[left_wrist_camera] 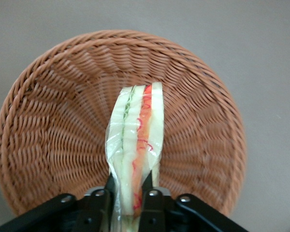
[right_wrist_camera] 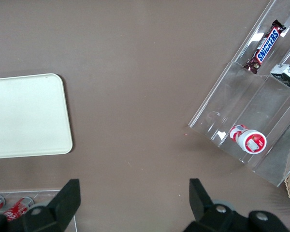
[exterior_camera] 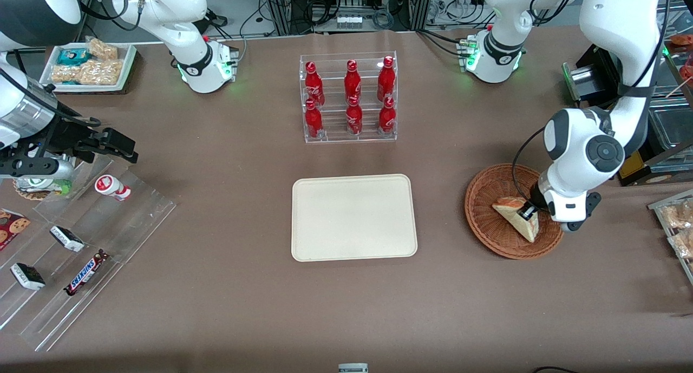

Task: Place sandwich from basket to tray
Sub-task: 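Lift the sandwich and carry it with the left gripper to the tray, then lower the sandwich onto the tray and open the left gripper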

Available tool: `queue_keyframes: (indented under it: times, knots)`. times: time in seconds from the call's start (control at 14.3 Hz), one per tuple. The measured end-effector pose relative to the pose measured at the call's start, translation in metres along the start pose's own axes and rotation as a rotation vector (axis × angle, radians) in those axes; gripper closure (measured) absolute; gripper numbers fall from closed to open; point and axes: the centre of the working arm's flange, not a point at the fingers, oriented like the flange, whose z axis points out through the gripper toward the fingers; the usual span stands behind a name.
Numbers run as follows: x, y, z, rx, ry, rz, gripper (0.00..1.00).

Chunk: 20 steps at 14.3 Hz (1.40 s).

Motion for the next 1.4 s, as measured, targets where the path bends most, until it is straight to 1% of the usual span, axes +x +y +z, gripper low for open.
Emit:
queue_keyframes:
  times: [0.07,0.14,0.28,0.56,0.7,0.91,0.98,1.19,1.33,1.4]
  knots:
    - [-0.009,0.018,-0.017,0.015,-0.011,0.032,0.83]
    - [-0.022,0.039,-0.032,0.018,-0.012,0.071,0.85]
    - [-0.062,0.080,-0.048,0.006,0.000,0.158,0.85]
    - [-0.158,0.161,-0.039,-0.009,0.011,0.359,0.86]
    - [-0.208,0.199,-0.023,0.003,0.046,0.482,0.86]
    - [-0.287,0.248,0.006,-0.038,0.084,0.596,0.86]
    - [-0.308,0.259,0.016,-0.039,0.096,0.622,0.86]
    - [-0.350,0.283,0.043,-0.035,0.129,0.650,0.86]
    - [-0.362,0.291,0.056,-0.041,0.158,0.654,0.86]
    - [-0.364,0.294,0.061,-0.052,0.168,0.656,0.85]
